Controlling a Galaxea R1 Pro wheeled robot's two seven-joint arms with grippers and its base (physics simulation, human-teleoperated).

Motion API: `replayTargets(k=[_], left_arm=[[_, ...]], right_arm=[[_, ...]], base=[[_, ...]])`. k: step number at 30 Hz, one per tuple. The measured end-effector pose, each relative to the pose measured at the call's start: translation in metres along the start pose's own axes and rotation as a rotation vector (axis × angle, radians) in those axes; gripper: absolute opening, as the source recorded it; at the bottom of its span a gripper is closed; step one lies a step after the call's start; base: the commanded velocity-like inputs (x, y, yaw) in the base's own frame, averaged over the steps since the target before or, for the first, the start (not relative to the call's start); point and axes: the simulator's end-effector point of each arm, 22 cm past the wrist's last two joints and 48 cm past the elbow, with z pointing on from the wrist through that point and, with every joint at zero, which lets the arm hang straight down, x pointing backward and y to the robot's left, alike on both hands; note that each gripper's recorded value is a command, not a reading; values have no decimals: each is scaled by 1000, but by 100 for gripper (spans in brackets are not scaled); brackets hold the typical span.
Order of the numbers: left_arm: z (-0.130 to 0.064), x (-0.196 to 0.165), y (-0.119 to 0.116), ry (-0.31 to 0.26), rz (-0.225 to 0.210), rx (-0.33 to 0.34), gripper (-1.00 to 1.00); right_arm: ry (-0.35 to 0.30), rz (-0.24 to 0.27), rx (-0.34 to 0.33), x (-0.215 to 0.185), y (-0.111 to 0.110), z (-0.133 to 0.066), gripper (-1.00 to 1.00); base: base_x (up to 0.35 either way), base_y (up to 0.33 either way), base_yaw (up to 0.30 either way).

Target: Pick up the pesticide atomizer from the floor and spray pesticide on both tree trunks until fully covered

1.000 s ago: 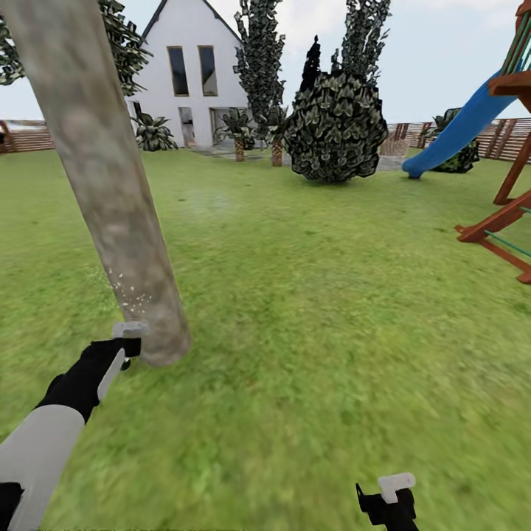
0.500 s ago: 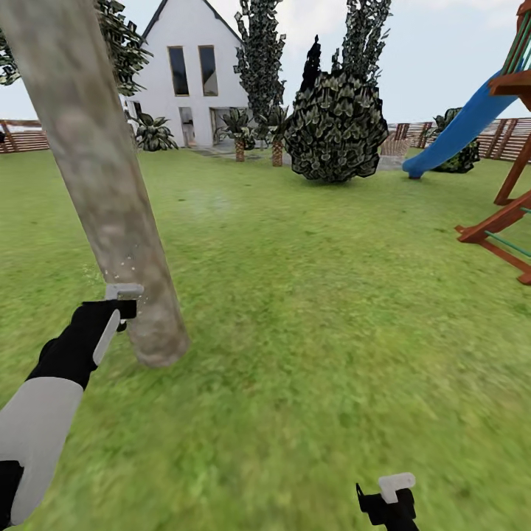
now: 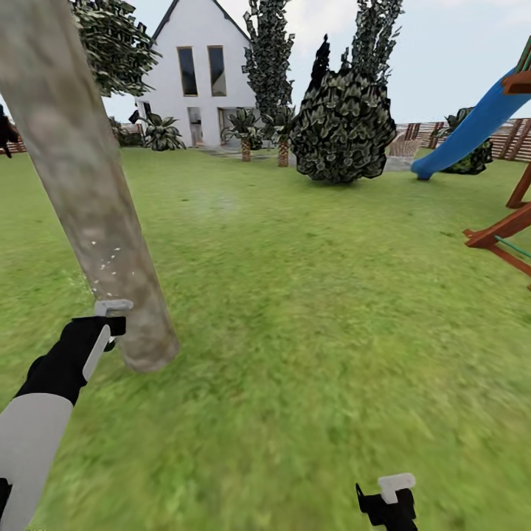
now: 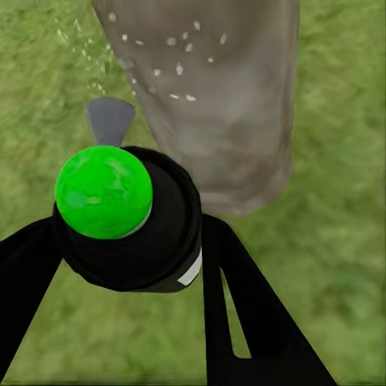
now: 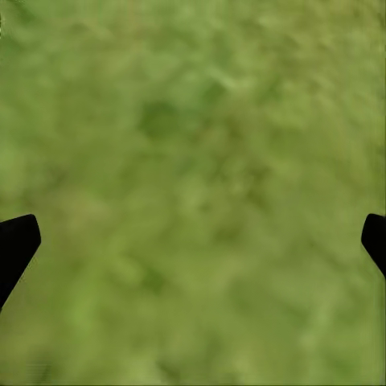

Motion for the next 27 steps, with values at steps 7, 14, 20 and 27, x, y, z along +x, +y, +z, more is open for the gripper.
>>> replayTargets(k=[7,14,20,27], left_arm=[[0,9,-11,11,5,18,-100],[6,69,-16,89,30,30,-100],[7,127,-13,143,59,25,-100],[20,171,-1,115,56,-7,-100]], right_arm=[[-1,0,0,0,0,0,100],[0,0,0,0,0,0,100],[0,0,0,0,0,0,100],[0,0,0,0,0,0,100]], base=[[241,-178,259],[241,-177,19],[241,-178,43],[235,-186,265]])
